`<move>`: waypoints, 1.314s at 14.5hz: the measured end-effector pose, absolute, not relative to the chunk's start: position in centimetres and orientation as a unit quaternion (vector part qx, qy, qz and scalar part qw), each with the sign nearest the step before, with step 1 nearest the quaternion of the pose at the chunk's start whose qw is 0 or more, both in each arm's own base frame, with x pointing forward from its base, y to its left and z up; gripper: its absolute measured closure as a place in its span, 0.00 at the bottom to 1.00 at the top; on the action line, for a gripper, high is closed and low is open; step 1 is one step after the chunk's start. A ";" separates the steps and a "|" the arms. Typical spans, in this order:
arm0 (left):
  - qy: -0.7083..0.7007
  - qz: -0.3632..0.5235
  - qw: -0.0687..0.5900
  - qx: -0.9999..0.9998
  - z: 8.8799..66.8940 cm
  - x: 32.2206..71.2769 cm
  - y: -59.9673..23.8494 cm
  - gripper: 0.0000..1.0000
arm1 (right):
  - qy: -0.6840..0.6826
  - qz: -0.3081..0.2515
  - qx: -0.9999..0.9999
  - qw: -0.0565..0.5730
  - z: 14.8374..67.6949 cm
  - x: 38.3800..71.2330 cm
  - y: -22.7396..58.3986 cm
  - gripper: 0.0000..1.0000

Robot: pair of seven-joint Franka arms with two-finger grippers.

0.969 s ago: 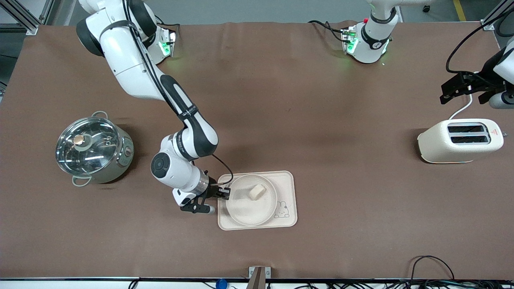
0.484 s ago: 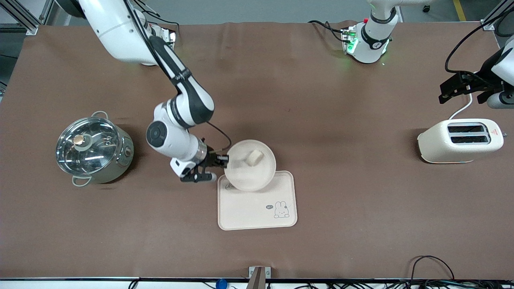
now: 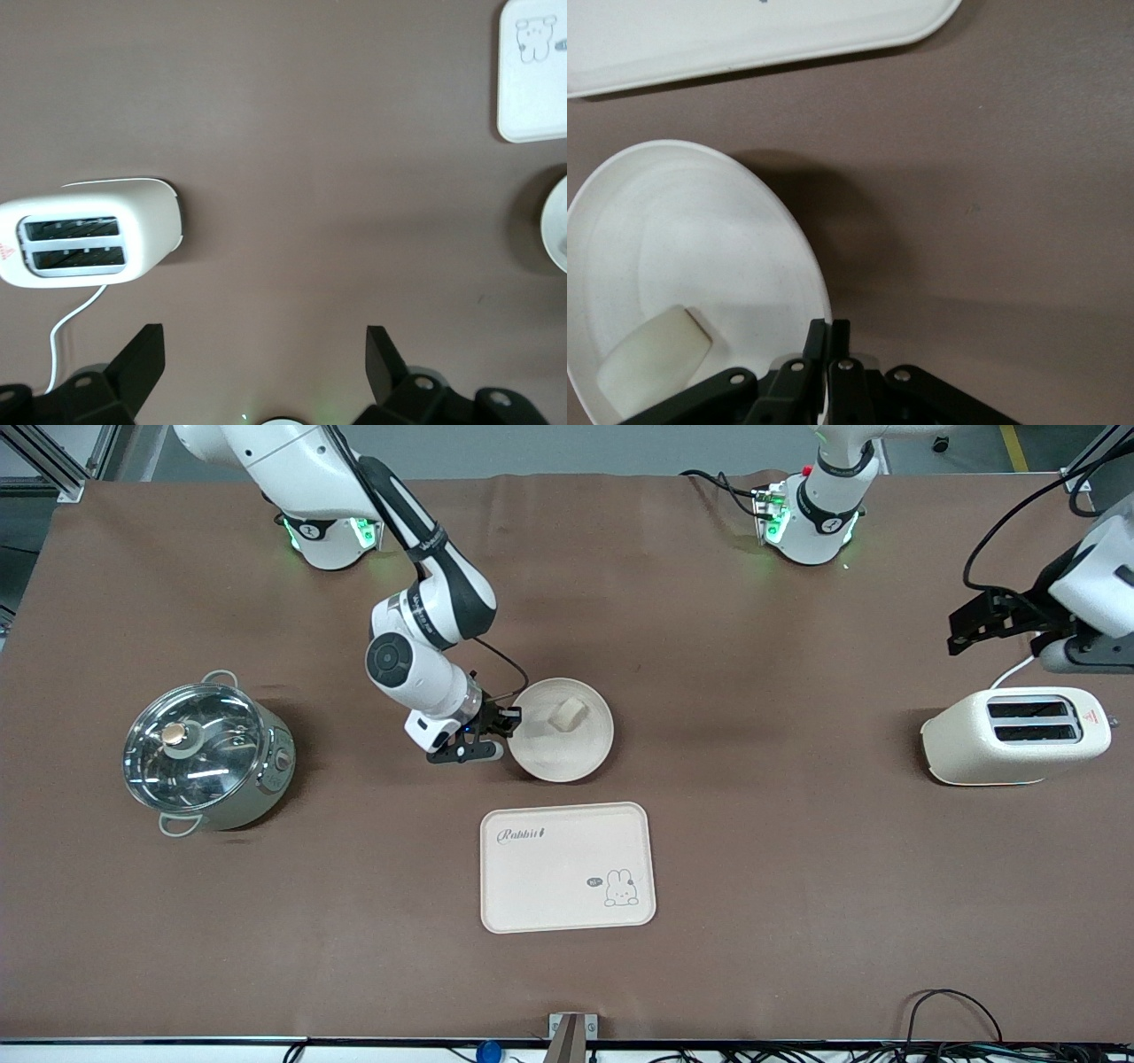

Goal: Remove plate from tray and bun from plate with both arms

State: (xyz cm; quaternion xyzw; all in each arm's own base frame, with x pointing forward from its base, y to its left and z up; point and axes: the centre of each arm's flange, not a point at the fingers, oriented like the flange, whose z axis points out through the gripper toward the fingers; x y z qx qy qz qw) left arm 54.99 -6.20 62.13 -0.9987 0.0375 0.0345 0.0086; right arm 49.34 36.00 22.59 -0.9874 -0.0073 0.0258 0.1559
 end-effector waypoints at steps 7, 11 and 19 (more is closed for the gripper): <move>0.039 0.074 0.017 -0.996 55.2 56.9 -15.6 0.00 | -0.005 0.027 -0.989 0.149 20.5 48.9 35.8 0.89; 0.006 0.088 0.027 -0.996 48.4 58.1 -22.3 0.00 | 0.003 0.022 -0.988 0.150 20.8 49.4 35.6 0.54; -0.084 0.060 0.019 -0.994 38.5 58.5 -31.0 0.00 | 0.058 0.000 -0.985 0.161 27.3 55.8 28.1 0.00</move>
